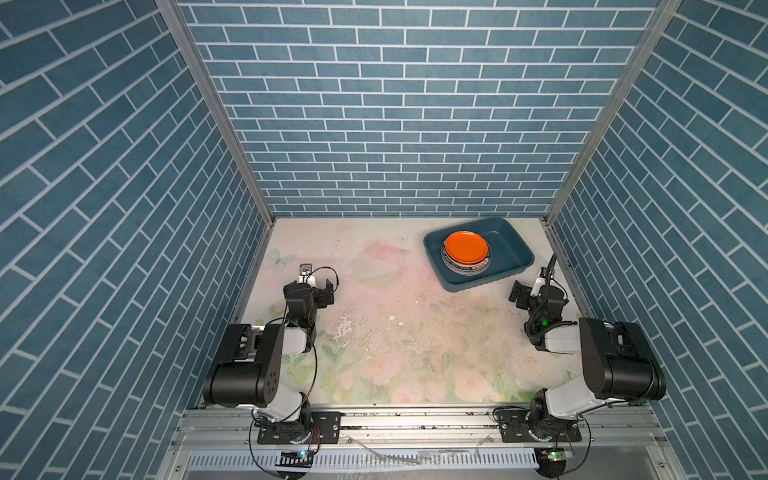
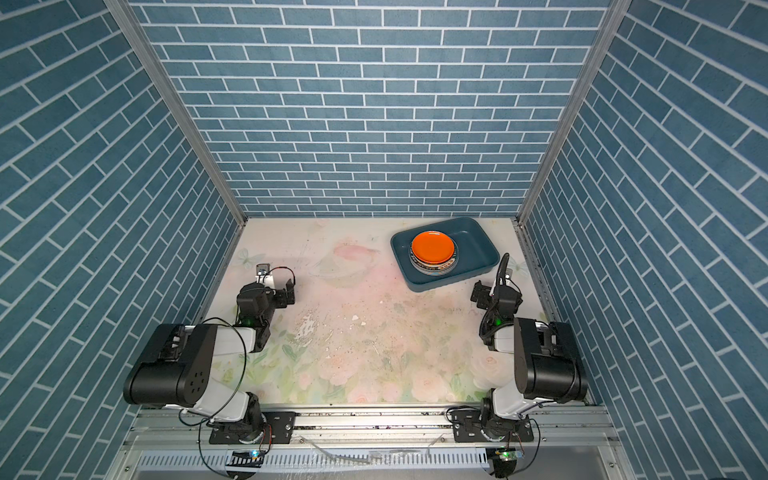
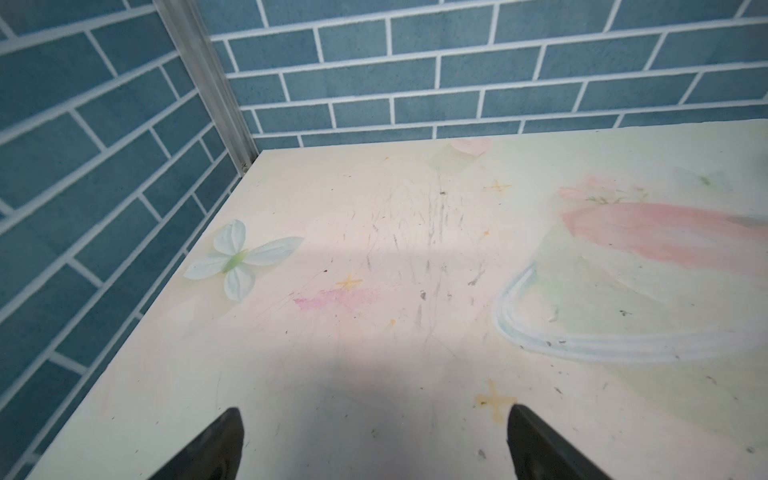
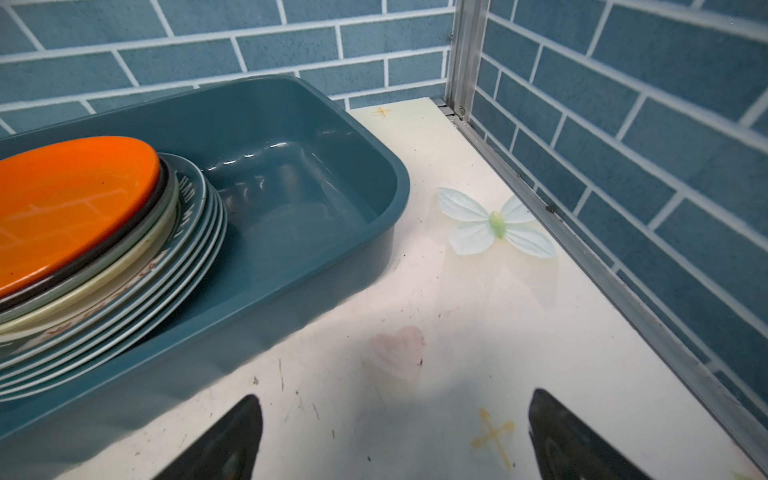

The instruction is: Place the plates into the plastic bin on the countertop

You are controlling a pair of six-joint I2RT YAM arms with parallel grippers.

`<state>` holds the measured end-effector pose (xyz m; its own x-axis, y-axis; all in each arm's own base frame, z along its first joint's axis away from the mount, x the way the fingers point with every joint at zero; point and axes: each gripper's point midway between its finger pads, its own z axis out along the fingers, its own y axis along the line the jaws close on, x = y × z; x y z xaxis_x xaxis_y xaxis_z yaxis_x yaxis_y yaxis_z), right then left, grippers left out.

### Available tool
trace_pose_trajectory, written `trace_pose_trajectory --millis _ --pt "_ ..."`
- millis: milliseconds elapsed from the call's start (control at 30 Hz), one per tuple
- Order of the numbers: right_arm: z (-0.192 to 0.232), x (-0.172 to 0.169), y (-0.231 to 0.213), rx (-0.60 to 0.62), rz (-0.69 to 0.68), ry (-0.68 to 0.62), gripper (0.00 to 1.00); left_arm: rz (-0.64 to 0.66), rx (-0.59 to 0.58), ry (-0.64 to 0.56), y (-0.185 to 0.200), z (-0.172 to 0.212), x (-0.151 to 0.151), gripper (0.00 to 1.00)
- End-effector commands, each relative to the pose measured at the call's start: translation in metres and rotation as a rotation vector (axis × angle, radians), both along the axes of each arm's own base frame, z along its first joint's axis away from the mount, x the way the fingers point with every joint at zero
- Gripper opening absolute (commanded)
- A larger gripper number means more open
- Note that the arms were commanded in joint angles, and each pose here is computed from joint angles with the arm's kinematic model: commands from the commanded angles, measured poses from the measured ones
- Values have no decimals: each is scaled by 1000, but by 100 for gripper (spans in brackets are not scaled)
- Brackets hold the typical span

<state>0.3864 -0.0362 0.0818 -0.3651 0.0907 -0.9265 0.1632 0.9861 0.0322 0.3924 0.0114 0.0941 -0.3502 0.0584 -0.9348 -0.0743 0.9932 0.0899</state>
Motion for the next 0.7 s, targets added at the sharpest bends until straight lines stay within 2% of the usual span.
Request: trace_pose_trajectory --millis 0,667 --pt "6 10 16 -33 117 -1 99 -50 16 15 -9 -1 3 100" --pt "6 9 17 -31 123 0 99 -52 15 14 -9 -1 4 100"
